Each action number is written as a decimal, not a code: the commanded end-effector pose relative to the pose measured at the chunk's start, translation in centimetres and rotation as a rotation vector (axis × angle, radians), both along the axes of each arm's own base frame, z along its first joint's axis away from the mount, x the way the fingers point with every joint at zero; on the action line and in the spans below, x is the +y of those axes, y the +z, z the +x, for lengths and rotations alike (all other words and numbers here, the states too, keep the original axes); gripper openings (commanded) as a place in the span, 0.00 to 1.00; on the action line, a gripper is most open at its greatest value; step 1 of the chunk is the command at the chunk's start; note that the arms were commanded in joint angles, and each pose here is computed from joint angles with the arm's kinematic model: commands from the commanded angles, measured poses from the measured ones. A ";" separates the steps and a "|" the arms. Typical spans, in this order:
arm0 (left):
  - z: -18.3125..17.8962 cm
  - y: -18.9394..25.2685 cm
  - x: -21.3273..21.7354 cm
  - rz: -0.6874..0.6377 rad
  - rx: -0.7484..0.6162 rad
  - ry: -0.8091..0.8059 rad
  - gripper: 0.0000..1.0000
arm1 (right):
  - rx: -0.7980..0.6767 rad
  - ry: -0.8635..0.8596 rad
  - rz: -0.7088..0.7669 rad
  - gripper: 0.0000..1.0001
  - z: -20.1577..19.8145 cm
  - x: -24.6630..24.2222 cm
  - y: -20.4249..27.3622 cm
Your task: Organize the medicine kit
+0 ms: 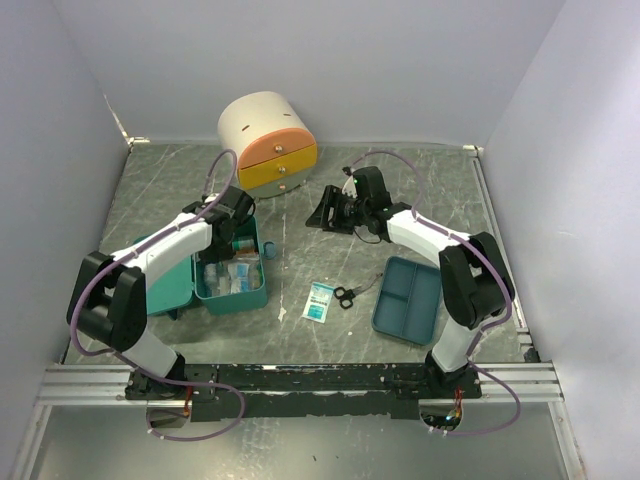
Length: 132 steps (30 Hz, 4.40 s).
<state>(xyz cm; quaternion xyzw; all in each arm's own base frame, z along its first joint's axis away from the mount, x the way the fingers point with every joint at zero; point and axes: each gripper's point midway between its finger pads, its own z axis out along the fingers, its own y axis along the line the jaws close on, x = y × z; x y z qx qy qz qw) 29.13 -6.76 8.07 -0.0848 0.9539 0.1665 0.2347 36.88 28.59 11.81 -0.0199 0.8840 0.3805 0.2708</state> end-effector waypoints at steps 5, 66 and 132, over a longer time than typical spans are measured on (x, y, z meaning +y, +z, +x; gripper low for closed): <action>1.0 1.5 0.6 0.050 -0.051 -0.006 0.52 | -0.008 0.006 0.039 0.59 0.5 0.3 0.6; 3.0 0.2 2.8 0.124 -0.141 0.001 0.07 | 0.009 0.001 0.057 0.58 1.0 0.7 0.2; -2.5 24.0 -4.5 -0.560 -0.782 -0.406 0.82 | 0.272 -0.693 -0.692 0.84 -12.4 -22.4 -3.7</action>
